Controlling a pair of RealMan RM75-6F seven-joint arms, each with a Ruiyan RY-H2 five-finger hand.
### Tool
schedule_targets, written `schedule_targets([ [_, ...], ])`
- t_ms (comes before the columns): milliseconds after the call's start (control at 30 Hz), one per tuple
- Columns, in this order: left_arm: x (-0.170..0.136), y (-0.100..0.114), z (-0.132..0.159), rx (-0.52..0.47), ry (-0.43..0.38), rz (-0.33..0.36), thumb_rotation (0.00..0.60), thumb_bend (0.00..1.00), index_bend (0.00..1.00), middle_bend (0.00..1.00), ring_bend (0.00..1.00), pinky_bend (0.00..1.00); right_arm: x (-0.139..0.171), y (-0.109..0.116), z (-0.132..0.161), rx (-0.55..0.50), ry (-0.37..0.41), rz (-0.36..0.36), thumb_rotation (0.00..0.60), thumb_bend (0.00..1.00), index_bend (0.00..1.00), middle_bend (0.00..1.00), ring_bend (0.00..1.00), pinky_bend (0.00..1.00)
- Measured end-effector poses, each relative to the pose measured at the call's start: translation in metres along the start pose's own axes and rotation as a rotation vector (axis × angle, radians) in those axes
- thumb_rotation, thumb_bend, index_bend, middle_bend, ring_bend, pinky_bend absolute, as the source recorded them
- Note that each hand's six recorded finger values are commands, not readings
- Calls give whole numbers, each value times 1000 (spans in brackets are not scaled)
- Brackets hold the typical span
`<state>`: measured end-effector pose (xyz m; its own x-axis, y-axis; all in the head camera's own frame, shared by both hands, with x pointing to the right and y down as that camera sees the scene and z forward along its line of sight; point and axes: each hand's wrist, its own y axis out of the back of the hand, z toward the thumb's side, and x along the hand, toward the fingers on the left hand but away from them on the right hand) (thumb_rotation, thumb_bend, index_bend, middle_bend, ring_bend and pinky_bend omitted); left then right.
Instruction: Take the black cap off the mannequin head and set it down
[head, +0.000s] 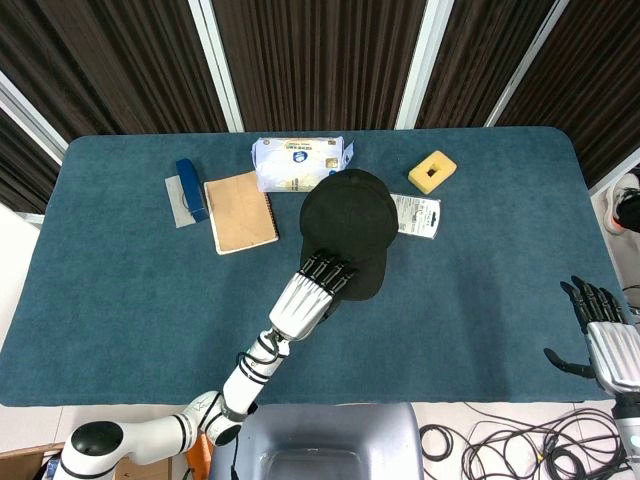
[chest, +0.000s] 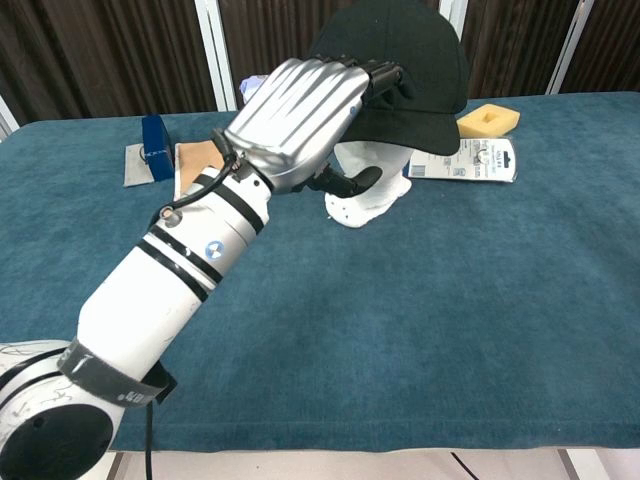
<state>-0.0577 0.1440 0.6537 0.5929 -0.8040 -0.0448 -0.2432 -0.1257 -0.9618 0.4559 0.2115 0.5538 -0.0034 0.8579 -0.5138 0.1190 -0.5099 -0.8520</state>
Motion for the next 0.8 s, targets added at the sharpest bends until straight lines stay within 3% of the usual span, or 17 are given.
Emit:
schedule_targets([
  [500, 3, -1, -1, 112, -16, 28, 600, 353, 439, 475, 404, 291, 2, -2, 0, 5, 5, 15, 600, 130, 0, 0, 0, 0],
  [800, 6, 2, -4, 196, -34, 87, 600, 357, 530, 549, 467, 324, 4, -3, 0, 9, 9, 34, 600, 130, 0, 0, 0, 6],
])
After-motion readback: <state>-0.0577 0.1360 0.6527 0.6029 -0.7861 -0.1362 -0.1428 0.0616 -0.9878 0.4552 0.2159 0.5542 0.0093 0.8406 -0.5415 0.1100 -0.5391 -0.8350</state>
